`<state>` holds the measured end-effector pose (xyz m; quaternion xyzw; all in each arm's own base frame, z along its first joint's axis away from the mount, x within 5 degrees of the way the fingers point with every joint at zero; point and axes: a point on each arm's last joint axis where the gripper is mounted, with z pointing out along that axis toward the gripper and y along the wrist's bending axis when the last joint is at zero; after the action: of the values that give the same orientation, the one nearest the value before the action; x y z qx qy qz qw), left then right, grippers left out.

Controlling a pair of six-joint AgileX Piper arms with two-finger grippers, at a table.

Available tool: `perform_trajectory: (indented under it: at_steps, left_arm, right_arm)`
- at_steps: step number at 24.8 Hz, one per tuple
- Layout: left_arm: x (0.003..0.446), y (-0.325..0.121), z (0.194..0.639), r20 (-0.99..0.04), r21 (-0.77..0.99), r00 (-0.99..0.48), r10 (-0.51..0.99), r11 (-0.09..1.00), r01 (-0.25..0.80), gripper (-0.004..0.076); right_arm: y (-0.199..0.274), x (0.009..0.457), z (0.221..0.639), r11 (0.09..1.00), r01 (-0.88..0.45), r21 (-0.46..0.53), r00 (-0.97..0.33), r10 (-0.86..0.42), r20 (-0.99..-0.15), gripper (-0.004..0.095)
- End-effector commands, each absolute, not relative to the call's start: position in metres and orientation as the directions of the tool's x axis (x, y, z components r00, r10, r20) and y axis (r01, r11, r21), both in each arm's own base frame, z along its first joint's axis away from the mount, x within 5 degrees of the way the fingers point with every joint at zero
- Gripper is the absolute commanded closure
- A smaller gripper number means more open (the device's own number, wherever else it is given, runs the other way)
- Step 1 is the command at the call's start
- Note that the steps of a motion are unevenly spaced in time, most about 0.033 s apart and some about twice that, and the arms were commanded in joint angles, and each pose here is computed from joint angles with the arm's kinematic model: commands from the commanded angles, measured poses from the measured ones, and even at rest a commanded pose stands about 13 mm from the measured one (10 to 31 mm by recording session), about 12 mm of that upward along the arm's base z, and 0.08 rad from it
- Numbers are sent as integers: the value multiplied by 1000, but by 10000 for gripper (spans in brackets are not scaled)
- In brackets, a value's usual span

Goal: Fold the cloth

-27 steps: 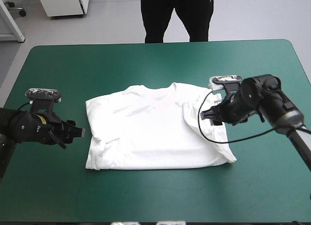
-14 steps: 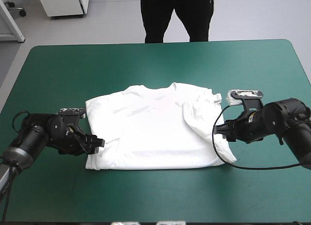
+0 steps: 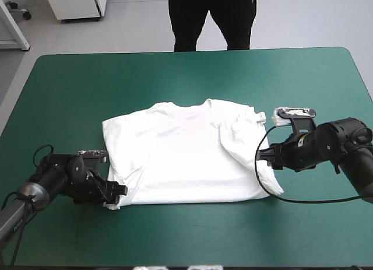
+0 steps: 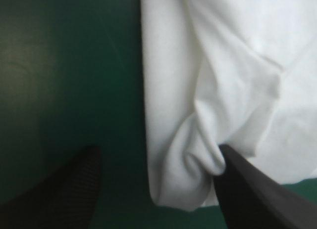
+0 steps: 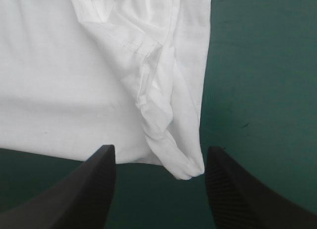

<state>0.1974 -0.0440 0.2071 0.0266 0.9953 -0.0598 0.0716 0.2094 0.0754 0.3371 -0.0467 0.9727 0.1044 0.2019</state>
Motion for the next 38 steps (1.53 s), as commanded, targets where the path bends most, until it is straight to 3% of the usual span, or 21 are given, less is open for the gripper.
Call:
perform_trajectory:
  at_steps: [1, 2, 4, 6, 7, 12, 27, 38]
  left_arm:
    - [199, -45, 206, -194, -132, -981, 25, 990, 52, 253]
    - [199, -45, 205, -192, -132, -981, 25, 990, 51, 265]
    - [200, -46, 199, -161, -128, -986, 45, 990, 66, 392]
    - [200, -48, 196, -137, -141, -989, 62, 987, 81, 688]
    - [200, -48, 196, -140, -141, -988, 69, 986, 89, 731]
    - [202, -49, 196, -158, -159, -985, 68, 983, 93, 733]
    - [202, -50, 196, -163, -160, -984, 66, 983, 92, 733]
    - [202, -49, 196, -163, -156, -984, 69, 983, 95, 733]
  right_arm:
    - [73, 208, 351, 972, -138, 190, -881, -33, -472, 397]
    - [73, 208, 351, 972, -138, 192, -881, -32, -472, 397]
    - [73, 208, 351, 971, -138, 194, -881, -31, -471, 399]
    - [73, 206, 350, 972, -129, 194, -892, -29, -450, 399]
    - [72, 206, 350, 974, -129, 187, -892, -32, -450, 398]
    - [69, 208, 333, 983, -132, 131, -902, -64, -427, 393]
    - [74, 222, 253, 988, -106, 113, -954, -69, -292, 395]
    - [87, 232, 222, 977, -76, 201, -984, -41, -176, 399]
